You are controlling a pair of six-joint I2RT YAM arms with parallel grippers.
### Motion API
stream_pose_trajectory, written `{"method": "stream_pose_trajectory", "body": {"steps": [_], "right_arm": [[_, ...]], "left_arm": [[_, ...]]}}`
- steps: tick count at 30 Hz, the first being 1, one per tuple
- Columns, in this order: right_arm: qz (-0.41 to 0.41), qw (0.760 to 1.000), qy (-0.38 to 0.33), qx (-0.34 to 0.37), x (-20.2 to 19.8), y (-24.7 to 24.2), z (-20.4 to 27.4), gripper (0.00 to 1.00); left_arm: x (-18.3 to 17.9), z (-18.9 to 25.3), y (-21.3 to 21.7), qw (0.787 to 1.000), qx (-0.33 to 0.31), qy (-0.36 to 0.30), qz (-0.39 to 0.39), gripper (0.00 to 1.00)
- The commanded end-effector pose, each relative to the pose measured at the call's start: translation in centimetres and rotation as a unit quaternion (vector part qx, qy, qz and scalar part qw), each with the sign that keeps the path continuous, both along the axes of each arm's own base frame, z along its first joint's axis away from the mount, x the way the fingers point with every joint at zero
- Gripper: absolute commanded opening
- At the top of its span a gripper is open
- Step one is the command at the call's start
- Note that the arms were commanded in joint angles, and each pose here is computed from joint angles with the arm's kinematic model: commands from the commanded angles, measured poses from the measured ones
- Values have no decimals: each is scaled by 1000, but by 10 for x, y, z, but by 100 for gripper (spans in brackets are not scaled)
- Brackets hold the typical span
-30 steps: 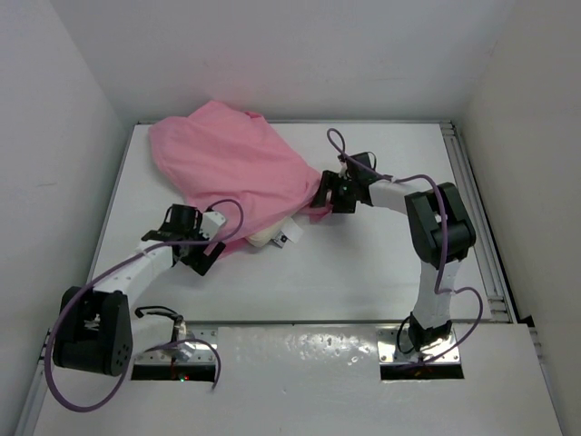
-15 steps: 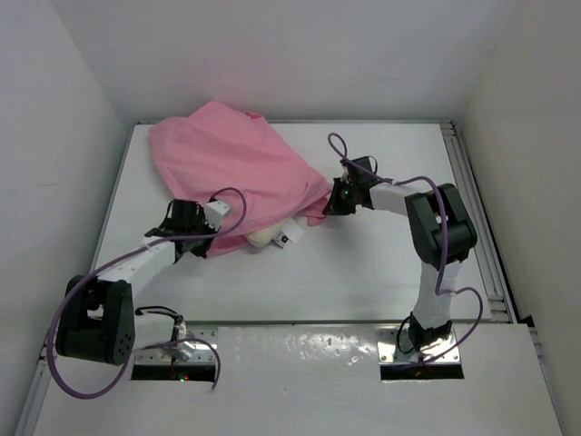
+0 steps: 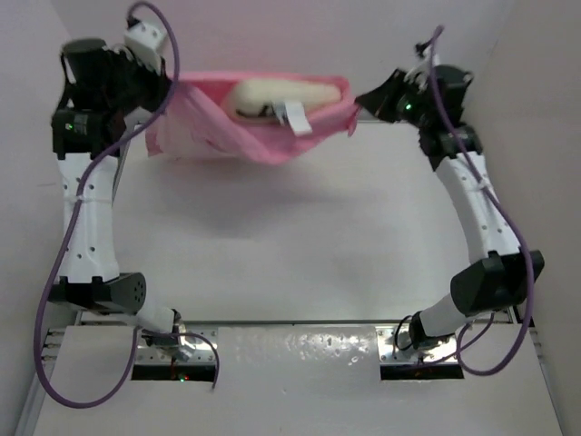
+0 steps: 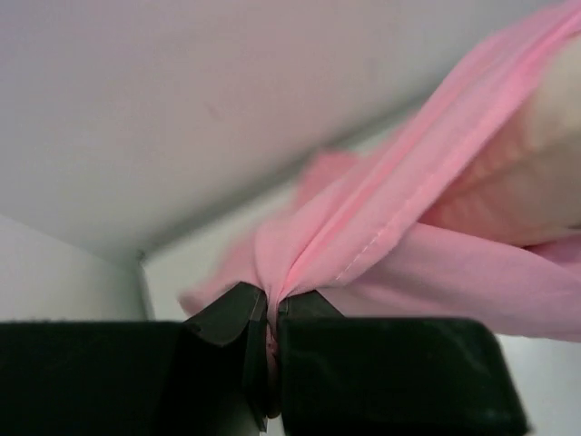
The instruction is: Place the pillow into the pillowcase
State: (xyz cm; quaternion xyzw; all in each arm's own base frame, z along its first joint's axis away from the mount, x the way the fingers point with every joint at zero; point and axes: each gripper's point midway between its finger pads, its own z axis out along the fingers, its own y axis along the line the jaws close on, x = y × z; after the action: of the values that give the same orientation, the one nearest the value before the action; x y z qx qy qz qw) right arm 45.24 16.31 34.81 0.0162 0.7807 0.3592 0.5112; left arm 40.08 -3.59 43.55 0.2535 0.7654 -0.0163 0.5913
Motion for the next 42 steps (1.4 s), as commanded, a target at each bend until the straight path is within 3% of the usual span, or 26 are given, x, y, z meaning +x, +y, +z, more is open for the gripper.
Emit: {"method": "stream_pose_trajectory", "body": {"steps": [1, 3, 6, 10, 17, 23, 27, 31, 34, 40, 42], "right_arm": [[-17, 988, -148, 31, -20, -24, 138, 0], [-32, 980, -195, 28, -29, -37, 185, 0], [-60, 963, -261, 25, -48, -50, 237, 0], [-108, 940, -322, 11, -70, -69, 278, 0], [-147, 932, -330, -11, -75, -84, 284, 0], [-174, 918, -357, -18, -96, -95, 304, 0], [-161, 920, -358, -13, -107, -89, 301, 0], [-163, 917, -363, -22, -113, -85, 300, 0], [-134, 923, -360, 3, -110, -66, 299, 0], [33, 966, -257, 18, -63, 66, 221, 0], [59, 960, -275, 2, -75, 97, 230, 0]], "left_arm": [[-1, 73, 12, 997, -19, -72, 32, 0], [-13, 136, 13, 985, -34, -163, 41, 0], [-28, 175, 11, 970, -54, -235, 38, 0], [-31, 191, 10, 964, -77, -251, 33, 0], [-32, 210, 12, 954, -106, -278, 33, 0], [-59, 265, 47, 916, -126, -367, 105, 0], [-73, 281, 84, 886, -127, -401, 197, 0], [-84, 288, 91, 877, -116, -415, 213, 0], [-98, 302, 110, 848, -114, -445, 263, 0], [-121, 309, 161, 777, -93, -480, 396, 0], [-128, 309, 166, 767, -90, -481, 415, 0]]}}
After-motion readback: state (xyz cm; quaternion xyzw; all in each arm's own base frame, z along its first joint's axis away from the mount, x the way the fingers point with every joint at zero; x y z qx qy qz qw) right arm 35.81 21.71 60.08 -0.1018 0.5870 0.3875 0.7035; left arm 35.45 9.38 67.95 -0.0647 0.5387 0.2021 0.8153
